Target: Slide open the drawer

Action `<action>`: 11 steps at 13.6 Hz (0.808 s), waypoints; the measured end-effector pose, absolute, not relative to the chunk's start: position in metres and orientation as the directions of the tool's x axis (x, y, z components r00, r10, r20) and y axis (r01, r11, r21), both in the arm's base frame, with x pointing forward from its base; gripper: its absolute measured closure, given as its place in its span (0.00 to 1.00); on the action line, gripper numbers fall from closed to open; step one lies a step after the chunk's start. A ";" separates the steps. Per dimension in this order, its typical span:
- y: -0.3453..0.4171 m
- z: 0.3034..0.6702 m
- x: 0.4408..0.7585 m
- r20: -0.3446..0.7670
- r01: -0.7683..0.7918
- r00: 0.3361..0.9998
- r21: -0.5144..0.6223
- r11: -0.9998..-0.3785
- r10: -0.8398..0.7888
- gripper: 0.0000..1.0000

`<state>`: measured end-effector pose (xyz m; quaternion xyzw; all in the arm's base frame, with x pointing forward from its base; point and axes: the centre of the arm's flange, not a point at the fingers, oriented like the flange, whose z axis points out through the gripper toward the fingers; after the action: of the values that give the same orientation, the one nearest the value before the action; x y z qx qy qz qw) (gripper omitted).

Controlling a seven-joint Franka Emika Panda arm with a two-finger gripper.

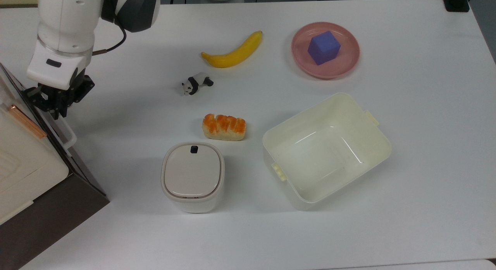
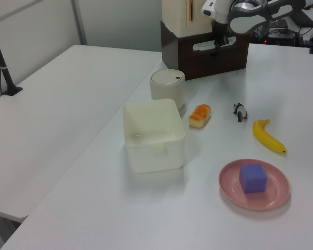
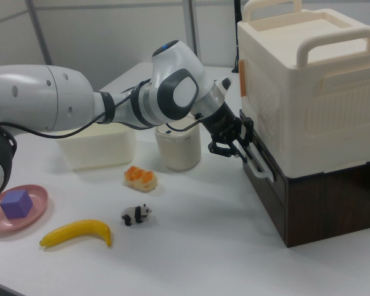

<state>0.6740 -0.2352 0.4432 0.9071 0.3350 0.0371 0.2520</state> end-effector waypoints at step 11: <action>-0.185 0.444 0.640 -0.064 0.552 0.804 0.447 -0.704 0.591 0.87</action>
<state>0.6404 -0.1854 0.4437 0.9220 0.3100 0.0422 0.2284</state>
